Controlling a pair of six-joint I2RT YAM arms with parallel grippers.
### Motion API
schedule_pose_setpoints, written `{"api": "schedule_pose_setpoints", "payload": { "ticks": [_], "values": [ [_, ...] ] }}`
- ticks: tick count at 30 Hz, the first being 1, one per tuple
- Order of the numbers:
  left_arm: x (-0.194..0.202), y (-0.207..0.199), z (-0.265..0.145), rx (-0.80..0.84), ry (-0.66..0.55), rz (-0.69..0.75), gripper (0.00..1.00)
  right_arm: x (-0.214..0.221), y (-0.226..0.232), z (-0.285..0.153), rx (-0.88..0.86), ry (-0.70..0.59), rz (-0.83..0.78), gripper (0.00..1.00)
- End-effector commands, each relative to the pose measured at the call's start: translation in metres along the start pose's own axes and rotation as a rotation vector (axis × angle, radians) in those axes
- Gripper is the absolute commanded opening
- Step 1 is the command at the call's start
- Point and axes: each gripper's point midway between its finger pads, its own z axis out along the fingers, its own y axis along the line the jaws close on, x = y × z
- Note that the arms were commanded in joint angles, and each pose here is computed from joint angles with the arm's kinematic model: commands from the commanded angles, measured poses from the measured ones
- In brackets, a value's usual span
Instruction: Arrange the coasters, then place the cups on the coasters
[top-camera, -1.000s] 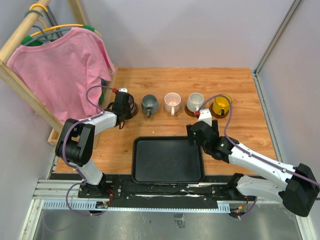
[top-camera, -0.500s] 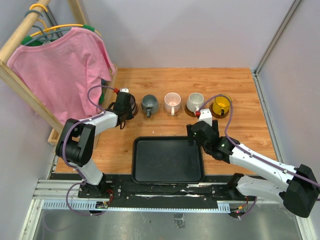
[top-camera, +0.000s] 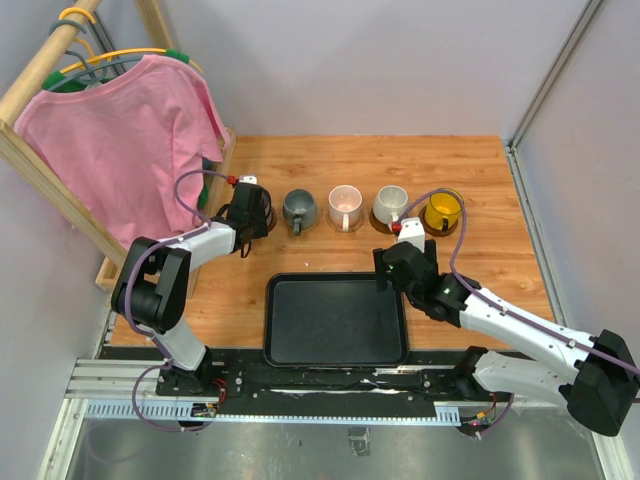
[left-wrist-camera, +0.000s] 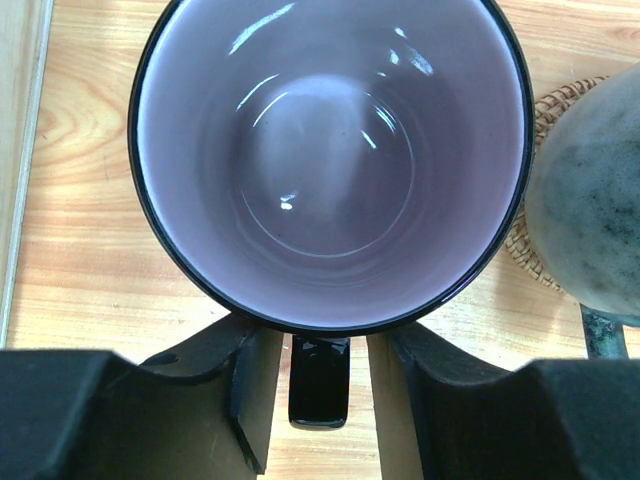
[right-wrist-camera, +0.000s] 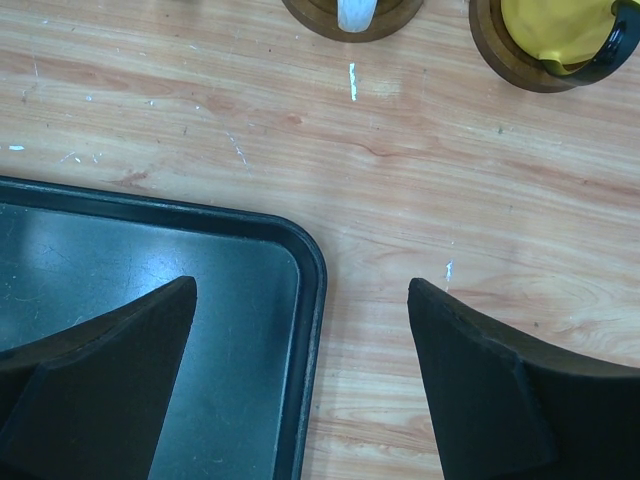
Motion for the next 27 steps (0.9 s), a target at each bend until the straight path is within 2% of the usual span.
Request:
{"api": "schedule_pose_setpoints", "payload": {
  "ticks": [1,6,27],
  "values": [
    [-0.027,-0.005,-0.009,0.009,-0.075,-0.034,0.44,-0.01,-0.002,-0.003,0.006,-0.026,0.04,0.88],
    [-0.03,-0.002,-0.015,0.001,-0.087,-0.035,0.53,-0.01,-0.002,-0.003,0.004,-0.026,0.04,0.88],
    [-0.022,0.015,-0.031,-0.059,-0.08,-0.04,0.52,-0.006,-0.002,-0.006,-0.008,-0.022,0.063,0.88]
  ]
}}
